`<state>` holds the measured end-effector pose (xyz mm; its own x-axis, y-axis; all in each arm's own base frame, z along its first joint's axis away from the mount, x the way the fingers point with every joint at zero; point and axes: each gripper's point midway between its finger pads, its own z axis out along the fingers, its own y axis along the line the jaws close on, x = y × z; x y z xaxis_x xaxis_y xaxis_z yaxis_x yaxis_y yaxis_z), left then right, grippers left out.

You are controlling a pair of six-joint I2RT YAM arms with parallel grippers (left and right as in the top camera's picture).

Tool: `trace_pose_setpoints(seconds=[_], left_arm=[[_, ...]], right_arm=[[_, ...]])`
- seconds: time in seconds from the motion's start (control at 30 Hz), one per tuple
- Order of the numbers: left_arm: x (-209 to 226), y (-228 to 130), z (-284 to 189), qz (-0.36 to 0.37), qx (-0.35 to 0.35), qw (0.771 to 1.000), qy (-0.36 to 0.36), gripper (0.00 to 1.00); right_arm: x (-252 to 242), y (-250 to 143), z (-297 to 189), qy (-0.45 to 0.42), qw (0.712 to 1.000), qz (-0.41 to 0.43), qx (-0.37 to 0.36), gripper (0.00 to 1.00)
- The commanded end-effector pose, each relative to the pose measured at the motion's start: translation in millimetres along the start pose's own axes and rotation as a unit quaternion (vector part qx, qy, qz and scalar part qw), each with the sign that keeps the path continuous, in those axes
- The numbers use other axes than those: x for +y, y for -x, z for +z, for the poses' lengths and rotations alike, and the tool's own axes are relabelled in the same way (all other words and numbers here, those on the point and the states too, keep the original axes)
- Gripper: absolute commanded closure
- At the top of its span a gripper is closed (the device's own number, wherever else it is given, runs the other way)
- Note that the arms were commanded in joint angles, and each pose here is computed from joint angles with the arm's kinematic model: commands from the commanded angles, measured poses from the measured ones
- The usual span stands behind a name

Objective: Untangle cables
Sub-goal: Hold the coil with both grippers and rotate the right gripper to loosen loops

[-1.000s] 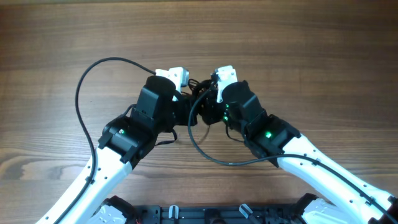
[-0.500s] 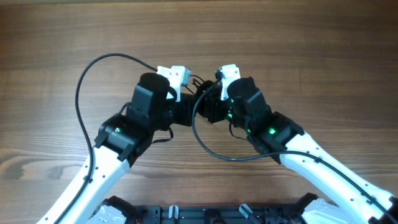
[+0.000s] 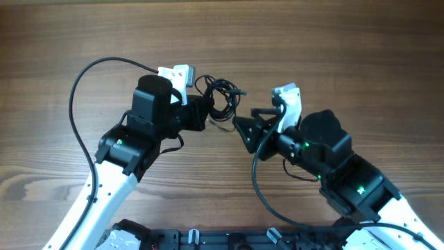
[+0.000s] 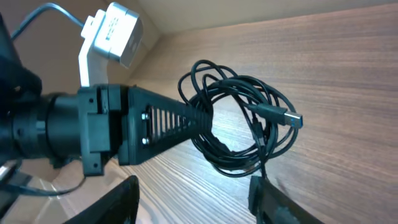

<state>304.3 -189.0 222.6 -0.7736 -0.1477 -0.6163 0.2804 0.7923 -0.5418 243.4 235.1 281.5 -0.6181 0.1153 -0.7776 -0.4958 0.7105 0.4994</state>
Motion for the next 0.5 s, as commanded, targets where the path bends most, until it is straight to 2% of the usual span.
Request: trace_pose_setpoints(seconds=[0.0, 0.1, 0.27, 0.47], left_arm=[[-2.4, 6.3, -5.2, 0.007, -0.009, 1.000, 0.001, 0.96], [-0.9, 1.9, -5.2, 0.007, 0.000, 1.000, 0.003, 0.96], [-8.4, -5.5, -5.5, 0.030, 0.019, 0.999, -0.021, 0.96], [-9.3, -5.9, -5.5, 0.030, 0.020, 0.999, -0.023, 0.96]], right_arm=[[-8.2, -6.8, 7.2, -0.016, 0.999, -0.043, 0.012, 0.41], [-30.6, -7.5, 21.0, -0.071, 0.996, -0.055, 0.012, 0.38], [-52.7, -8.0, 47.0, -0.106, 0.994, -0.004, 0.010, 0.57], [-60.7, -17.0, 74.5, -0.100, 0.994, 0.019, 0.026, 0.54]])
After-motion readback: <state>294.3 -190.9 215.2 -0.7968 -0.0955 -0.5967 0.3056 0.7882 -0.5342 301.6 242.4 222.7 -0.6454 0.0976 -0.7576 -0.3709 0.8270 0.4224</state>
